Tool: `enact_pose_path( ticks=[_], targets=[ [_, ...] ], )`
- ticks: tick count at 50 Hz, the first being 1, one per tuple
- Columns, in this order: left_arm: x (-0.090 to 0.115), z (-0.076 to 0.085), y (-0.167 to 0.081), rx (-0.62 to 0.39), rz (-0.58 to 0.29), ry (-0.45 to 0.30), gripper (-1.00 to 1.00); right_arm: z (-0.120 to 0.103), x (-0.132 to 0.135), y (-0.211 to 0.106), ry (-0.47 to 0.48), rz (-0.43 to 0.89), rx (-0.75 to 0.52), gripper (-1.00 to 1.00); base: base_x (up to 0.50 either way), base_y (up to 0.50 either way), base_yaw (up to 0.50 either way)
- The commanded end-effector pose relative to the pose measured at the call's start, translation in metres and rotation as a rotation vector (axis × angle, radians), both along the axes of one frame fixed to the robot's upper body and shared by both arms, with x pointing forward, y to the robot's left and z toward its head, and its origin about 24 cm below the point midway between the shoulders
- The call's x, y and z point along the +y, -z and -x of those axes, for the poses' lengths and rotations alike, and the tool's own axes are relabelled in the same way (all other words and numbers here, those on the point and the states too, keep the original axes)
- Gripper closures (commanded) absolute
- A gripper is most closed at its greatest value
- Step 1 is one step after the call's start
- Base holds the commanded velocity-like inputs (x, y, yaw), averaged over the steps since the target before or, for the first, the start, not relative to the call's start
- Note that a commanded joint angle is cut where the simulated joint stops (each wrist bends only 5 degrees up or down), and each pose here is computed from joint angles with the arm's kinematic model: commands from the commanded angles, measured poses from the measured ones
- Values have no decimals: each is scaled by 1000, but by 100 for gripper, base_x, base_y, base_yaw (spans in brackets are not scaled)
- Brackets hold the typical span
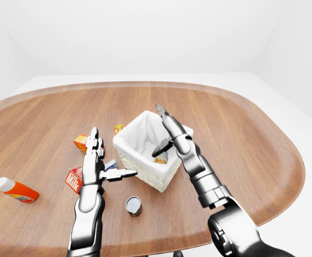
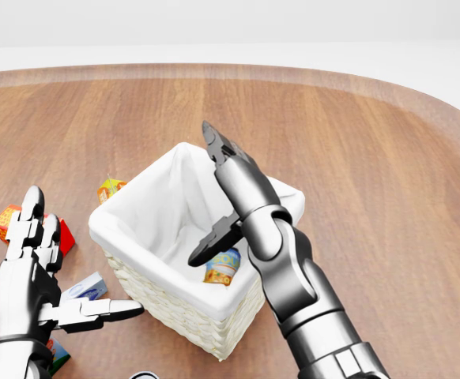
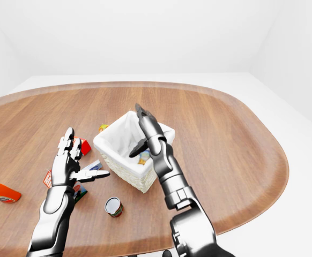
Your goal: Pick up the alphabet soup, and put it in the basket.
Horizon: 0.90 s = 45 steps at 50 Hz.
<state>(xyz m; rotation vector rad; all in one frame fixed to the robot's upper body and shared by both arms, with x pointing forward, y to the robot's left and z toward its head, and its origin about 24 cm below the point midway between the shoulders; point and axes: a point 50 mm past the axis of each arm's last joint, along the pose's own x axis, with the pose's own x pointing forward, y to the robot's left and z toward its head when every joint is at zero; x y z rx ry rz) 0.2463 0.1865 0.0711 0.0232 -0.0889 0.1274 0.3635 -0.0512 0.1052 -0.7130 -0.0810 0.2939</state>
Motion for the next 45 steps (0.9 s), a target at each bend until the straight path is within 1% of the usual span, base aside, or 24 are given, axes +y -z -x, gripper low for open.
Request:
enact_pose_path(
  ticks=[1, 11, 17, 19, 28, 34, 43, 45],
  targets=[
    [0, 0, 0, 1, 0, 0, -100, 2, 2, -2, -15, 2, -6, -100, 0, 0, 0],
    [0, 0, 0, 0, -1, 0, -100, 6, 6, -7, -39, -3, -29, -100, 0, 0, 0],
    [0, -1, 1, 0, -1, 0, -100, 8, 6, -18, -53, -21, -66, -100, 0, 0, 0],
    [0, -1, 1, 1, -1, -1, -100, 9, 6, -27, -50, -47, -103, -100, 0, 0, 0],
    [0, -1, 1, 1, -2, 0, -100, 11, 5, -48, -36, -110, -188, -100, 0, 0, 0],
    [0, 0, 0, 1, -2, 0, -100, 11, 2, -57, -16, -147, -230, -100, 0, 0, 0],
    [0, 0, 1, 1, -2, 0, -100, 14, 2, -69, -14, -185, -279, -100, 0, 0, 0],
    [0, -1, 1, 1, -2, 0, -100, 18, 1, -77, -21, -194, -315, -100, 0, 0, 0]
  ],
)
